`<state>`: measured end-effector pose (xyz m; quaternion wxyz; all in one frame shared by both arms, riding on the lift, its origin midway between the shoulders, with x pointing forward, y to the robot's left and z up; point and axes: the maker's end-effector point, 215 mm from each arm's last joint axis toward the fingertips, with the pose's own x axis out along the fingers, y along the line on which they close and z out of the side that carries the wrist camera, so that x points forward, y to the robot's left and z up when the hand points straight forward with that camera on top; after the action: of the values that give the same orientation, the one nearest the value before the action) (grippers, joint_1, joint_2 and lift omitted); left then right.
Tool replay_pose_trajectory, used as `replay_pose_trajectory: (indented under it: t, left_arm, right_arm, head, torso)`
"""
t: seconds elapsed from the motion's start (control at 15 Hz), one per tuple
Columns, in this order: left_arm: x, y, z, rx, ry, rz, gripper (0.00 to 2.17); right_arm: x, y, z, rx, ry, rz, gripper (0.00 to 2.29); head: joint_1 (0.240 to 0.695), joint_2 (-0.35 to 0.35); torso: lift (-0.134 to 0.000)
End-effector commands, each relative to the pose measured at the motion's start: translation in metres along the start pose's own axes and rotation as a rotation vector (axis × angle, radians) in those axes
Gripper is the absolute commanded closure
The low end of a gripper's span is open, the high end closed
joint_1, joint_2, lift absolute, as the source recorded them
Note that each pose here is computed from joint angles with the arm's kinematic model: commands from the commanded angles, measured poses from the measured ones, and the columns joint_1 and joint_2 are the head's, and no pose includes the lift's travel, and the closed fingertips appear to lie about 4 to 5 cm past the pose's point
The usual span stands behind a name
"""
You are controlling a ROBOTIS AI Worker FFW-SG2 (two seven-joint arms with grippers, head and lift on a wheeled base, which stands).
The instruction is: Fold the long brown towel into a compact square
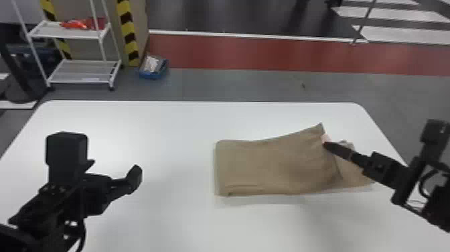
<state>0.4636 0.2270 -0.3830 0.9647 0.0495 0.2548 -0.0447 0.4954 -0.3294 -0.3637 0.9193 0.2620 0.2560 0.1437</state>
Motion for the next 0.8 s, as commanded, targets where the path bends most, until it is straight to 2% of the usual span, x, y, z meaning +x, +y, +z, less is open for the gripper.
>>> replay_pose_trajectory:
  t: [0.0, 0.27, 0.4, 0.47, 0.53, 0.73]
  left_arm:
    - [0.000, -0.005, -0.001, 0.009, 0.002, -0.001, 0.03]
    - [0.000, -0.003, -0.004, 0.014, 0.007, 0.002, 0.04]
    - [0.000, -0.003, -0.004, 0.013, 0.007, 0.001, 0.04]
    - [0.000, -0.005, -0.003, 0.012, 0.006, -0.001, 0.04]
    - [0.000, -0.005, -0.003, 0.012, 0.006, -0.001, 0.04]
    - [0.001, -0.009, -0.008, 0.013, 0.013, -0.006, 0.04]
  right_arm:
    - [0.010, -0.009, -0.007, -0.021, -0.008, -0.012, 1.12]
    - [0.000, 0.001, 0.013, -0.018, -0.019, 0.005, 1.12]
    - [-0.017, -0.006, 0.040, -0.008, -0.054, -0.006, 1.12]
    - [-0.027, -0.010, 0.062, -0.007, -0.085, -0.009, 1.12]
    - [-0.033, -0.023, 0.070, -0.009, -0.085, -0.035, 1.12]
    - [-0.024, -0.061, 0.043, 0.018, -0.043, -0.085, 1.12]
  head:
    - [0.695, -0.118]
    - [0.695, -0.122]
    - [0.695, -0.126]
    - [0.695, -0.131]
    - [0.695, -0.138]
    - [0.695, -0.193]
  torso:
    - [-0.125]
    - [-0.125]
    - [-0.125]
    - [-0.125]
    - [-0.125]
    - [-0.125]
